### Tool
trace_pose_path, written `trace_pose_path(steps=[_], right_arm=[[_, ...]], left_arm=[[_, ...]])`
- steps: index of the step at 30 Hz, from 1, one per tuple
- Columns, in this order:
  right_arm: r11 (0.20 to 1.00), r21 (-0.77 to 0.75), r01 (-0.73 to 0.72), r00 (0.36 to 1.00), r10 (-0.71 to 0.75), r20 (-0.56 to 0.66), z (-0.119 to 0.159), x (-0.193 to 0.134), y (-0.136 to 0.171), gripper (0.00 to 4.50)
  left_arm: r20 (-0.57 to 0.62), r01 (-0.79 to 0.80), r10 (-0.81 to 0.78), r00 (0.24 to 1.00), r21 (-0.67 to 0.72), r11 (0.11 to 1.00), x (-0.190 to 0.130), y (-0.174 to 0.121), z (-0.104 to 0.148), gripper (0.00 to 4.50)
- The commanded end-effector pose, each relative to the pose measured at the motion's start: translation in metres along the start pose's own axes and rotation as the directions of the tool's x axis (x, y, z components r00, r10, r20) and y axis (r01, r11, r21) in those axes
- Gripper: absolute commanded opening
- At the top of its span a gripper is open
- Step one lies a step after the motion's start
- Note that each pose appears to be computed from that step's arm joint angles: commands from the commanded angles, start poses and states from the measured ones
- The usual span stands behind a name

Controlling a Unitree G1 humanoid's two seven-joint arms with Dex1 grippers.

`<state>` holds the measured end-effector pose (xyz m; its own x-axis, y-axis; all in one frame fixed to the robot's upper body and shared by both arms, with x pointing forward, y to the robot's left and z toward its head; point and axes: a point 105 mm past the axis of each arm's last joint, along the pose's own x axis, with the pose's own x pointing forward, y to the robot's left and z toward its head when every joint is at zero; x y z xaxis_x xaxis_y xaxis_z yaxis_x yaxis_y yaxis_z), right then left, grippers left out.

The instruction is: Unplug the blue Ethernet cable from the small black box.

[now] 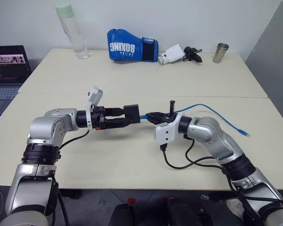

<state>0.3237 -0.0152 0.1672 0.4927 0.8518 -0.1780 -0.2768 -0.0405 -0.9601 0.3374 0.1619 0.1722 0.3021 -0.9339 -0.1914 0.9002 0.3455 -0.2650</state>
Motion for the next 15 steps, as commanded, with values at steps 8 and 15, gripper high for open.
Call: trace_pose_path(steps=[8, 15], right_arm=[[0.997, -0.058, 0.040, 0.997, -0.037, 0.062, 0.0190, -0.0013, -0.0183, 0.04], [0.996, -0.068, 0.056, 0.996, -0.050, 0.077, 0.0227, -0.0018, -0.0199, 0.04]], left_arm=[[0.017, 0.085, -0.085, 0.996, -0.016, 0.996, 0.0107, -0.0096, 0.0086, 3.11], [0.016, 0.102, -0.101, 0.995, -0.032, 0.994, 0.0110, -0.0109, 0.0078, 1.53]])
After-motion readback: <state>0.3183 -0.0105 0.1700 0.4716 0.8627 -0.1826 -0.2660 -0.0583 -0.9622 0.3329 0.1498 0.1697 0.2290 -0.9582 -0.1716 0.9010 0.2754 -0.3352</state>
